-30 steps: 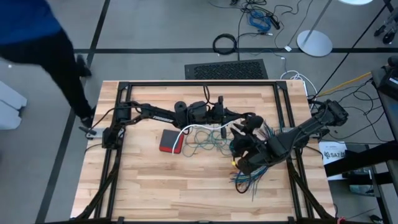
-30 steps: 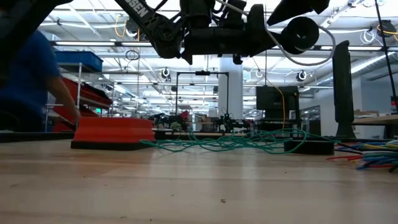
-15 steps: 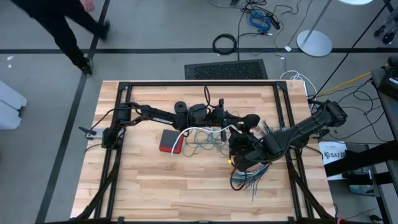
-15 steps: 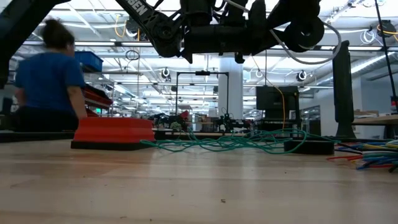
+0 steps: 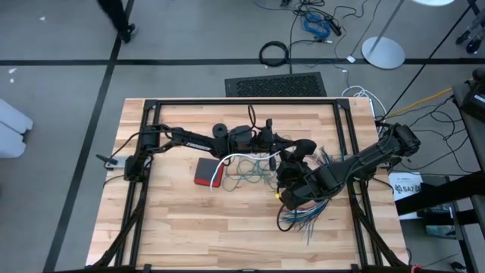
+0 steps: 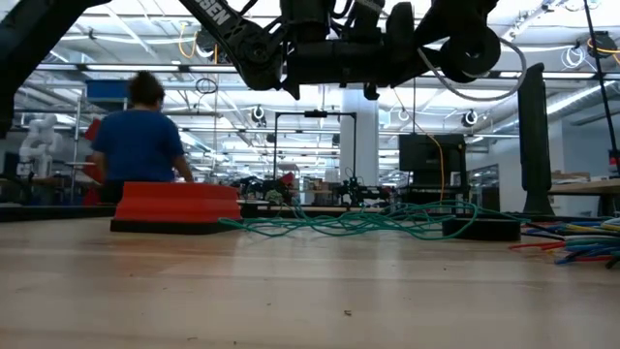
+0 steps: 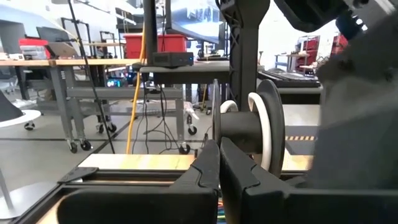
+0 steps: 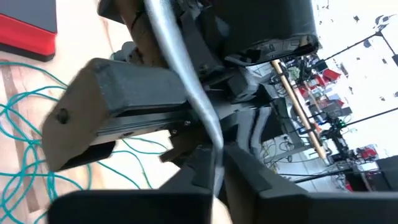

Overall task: Coiling cords
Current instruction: Coil the white wire cable on the spool

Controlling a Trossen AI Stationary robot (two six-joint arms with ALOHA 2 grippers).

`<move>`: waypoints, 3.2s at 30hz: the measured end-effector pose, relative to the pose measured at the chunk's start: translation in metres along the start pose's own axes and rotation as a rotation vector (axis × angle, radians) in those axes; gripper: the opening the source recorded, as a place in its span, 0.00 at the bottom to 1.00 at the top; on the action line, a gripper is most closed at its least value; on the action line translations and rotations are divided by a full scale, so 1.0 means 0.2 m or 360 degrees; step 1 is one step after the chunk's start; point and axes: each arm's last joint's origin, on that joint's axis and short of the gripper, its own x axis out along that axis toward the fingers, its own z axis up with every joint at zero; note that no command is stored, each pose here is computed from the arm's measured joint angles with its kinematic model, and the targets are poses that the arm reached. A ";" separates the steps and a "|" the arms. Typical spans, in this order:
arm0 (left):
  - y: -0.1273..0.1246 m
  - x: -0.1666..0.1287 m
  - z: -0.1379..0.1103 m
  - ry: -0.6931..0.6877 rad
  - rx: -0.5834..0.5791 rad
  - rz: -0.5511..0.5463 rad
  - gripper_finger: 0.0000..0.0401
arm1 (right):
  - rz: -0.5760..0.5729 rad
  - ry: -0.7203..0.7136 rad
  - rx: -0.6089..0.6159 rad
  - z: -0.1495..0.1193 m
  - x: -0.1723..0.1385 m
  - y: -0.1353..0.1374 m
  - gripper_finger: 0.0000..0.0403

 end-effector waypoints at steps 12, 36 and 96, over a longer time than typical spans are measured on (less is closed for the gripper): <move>0.00 0.00 0.00 0.0003 0.0003 -0.0025 0.00 | 0.0023 -0.0041 0.0050 0.01 -0.02 0.01 0.00; 0.00 0.00 0.04 -0.0093 -0.0229 -0.0255 0.00 | 0.0113 -0.0289 0.0187 0.12 -0.14 -0.10 0.00; -0.01 -0.05 0.10 0.0033 -0.0876 -0.1118 0.00 | -0.0173 -0.0463 -0.0397 0.19 -0.31 -0.27 0.00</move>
